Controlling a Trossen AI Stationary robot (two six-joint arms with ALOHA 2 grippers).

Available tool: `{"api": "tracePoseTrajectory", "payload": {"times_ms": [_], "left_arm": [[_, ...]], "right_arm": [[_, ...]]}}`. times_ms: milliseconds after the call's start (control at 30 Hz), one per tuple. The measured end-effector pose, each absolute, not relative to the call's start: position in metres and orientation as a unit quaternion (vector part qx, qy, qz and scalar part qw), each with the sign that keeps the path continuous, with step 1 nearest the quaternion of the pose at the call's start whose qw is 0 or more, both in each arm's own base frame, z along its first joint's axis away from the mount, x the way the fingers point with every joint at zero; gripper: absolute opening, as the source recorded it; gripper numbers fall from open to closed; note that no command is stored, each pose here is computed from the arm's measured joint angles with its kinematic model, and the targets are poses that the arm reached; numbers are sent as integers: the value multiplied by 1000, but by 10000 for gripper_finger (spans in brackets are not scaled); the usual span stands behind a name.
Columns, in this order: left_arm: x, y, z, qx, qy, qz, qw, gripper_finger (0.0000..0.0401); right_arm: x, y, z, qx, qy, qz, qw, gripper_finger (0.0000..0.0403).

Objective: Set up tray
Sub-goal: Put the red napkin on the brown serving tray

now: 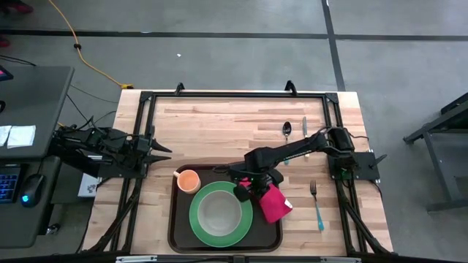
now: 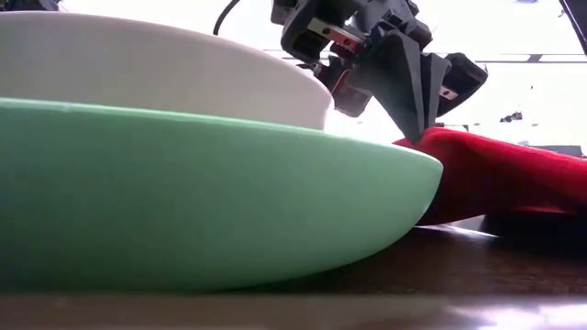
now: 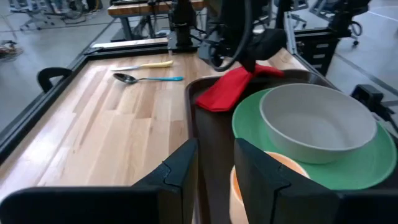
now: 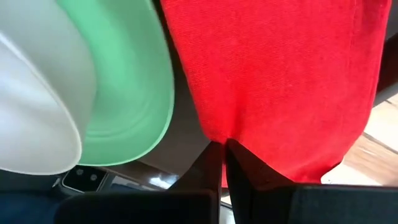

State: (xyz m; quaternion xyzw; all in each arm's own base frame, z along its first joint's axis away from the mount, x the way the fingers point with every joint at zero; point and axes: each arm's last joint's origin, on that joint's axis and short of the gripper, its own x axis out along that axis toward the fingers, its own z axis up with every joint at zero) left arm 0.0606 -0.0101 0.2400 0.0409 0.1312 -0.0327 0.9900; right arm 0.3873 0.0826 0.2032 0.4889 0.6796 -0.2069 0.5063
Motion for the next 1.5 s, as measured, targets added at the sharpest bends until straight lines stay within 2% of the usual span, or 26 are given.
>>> {"api": "tracePoseTrajectory", "payload": {"times_ms": [567,1100,1500], "left_arm": [[60,-11,240,39,131,-46,989,136],[61,-11,240,39,132,-47,989,136],[60,-11,240,56,131,-49,989,136]], "right_arm": [[385,76,203,524,663,-276,458,0],[390,93,204,585,634,-301,407,0],[391,93,205,606,616,-323,386,0]]}}
